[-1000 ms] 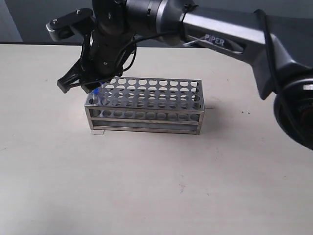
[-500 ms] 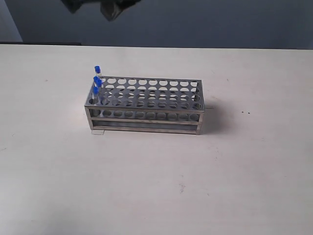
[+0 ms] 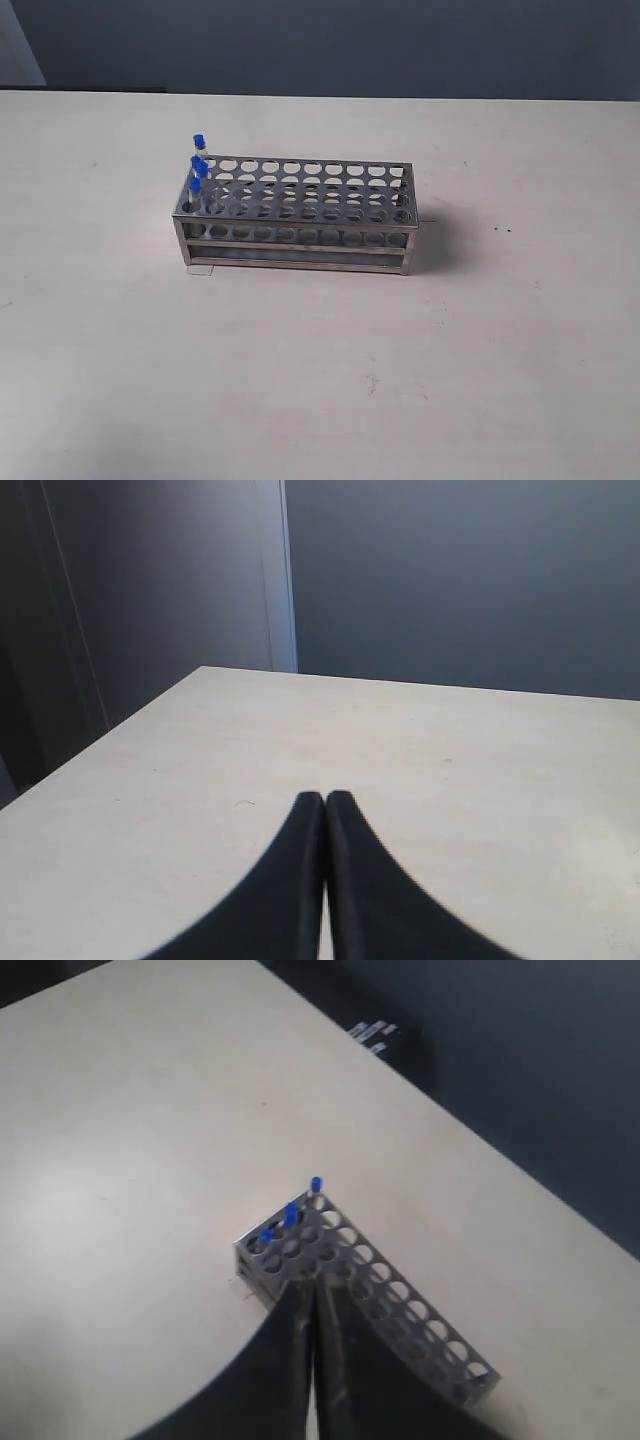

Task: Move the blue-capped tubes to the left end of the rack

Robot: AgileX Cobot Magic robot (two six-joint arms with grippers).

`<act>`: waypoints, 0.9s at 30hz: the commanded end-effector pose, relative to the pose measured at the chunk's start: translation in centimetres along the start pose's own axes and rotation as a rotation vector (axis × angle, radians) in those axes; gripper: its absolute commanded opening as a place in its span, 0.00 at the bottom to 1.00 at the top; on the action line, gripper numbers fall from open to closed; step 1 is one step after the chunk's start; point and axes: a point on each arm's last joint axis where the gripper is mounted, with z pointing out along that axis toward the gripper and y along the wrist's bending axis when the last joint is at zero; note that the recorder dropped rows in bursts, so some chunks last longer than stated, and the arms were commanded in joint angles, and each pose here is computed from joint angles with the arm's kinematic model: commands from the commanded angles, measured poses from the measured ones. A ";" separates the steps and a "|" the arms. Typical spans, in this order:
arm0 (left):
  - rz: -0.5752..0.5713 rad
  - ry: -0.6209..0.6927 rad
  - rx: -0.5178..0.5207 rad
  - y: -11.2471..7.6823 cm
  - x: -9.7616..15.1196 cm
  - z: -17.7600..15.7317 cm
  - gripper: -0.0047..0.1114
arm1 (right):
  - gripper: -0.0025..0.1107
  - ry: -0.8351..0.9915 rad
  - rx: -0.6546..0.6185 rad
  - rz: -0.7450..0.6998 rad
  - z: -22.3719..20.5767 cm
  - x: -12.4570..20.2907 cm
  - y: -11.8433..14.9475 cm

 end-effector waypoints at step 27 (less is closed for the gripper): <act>-0.007 -0.003 0.008 0.0 0.0 0.0 0.04 | 0.04 -0.552 0.401 0.395 -3.3 34.0 -2.0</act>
